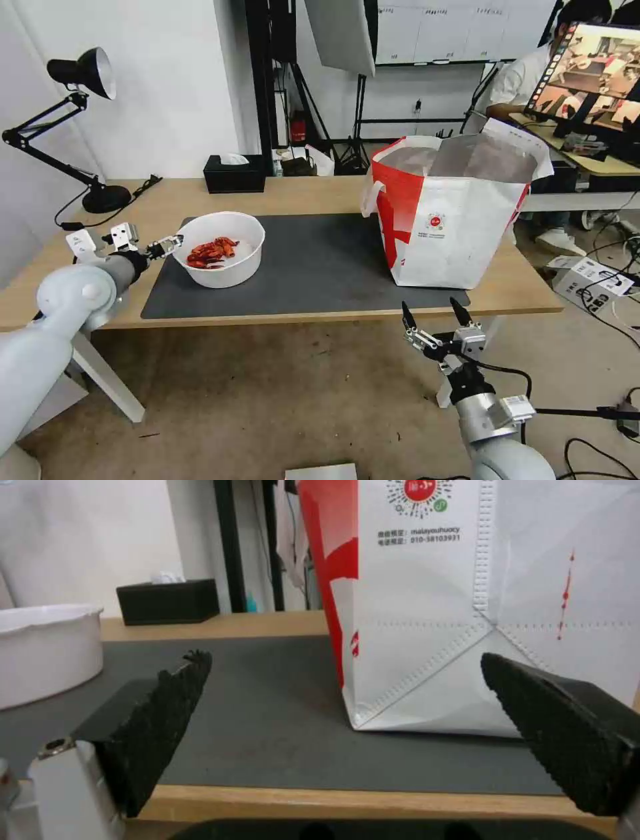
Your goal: Pick up the trash from the table and place it into the takeout bag.
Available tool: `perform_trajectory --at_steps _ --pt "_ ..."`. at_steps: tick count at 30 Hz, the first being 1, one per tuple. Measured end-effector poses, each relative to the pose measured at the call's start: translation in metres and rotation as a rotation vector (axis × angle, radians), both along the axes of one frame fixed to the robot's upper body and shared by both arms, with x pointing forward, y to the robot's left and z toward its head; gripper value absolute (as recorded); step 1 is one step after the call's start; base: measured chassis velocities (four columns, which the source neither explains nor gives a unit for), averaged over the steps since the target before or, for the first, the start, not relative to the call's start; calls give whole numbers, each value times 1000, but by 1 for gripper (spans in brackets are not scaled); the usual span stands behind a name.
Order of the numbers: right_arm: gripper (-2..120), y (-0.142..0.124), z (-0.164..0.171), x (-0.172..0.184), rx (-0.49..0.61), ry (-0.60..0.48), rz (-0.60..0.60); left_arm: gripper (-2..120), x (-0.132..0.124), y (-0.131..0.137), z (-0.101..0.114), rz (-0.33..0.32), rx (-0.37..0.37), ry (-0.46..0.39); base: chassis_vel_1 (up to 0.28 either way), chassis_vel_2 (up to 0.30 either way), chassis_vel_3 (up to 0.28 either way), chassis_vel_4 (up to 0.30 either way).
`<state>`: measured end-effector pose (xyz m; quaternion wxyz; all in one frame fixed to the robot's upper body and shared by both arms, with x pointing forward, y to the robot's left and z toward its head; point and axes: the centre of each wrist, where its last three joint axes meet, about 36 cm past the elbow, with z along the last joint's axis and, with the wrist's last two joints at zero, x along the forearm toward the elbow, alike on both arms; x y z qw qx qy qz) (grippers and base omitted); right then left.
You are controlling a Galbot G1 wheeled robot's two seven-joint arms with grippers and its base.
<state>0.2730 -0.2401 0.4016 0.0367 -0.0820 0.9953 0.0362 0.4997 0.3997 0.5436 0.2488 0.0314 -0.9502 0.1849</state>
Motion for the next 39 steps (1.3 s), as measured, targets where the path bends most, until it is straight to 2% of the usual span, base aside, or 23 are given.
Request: perform_trajectory --at_steps 8,18,21,25,26,29,30,32,34,36,39 --pt "100 0 0 0 0 0 0 100 12 5 9 -55 -55 76 0 0 0 0" --pt "100 0 0 0 0 0 0 100 22 7 11 -75 -95 114 0 0 0 0" --pt "100 0 0 0 0 0 0 93 25 7 10 -69 -97 134 0 0 0 0" --pt "100 0 0 0 0 0 0 74 29 4 9 -68 -101 149 0 0 0 0" --pt "100 0 0 0 0 0 0 74 29 4 9 -68 -101 149 0 0 0 0" --pt "100 0 0 0 0 0 0 61 29 1 7 -69 -102 157 0 0 0 0" --pt "100 0 0 0 0 0 0 61 29 1 7 -69 -102 157 0 0 0 0" --pt "100 0 0 0 0 0 0 49 29 0 6 -69 -99 162 0 0 0 0" --pt "100 0 0 0 0 0 0 46 29 0 6 -70 -97 164 0 0 0 0" --pt "100 0 0 0 0 0 0 35 29 1 6 -69 -95 166 0 0 0 0" --pt "100 0 0 0 0 0 0 27 29 1 6 -68 -96 169 0 0 0 0"
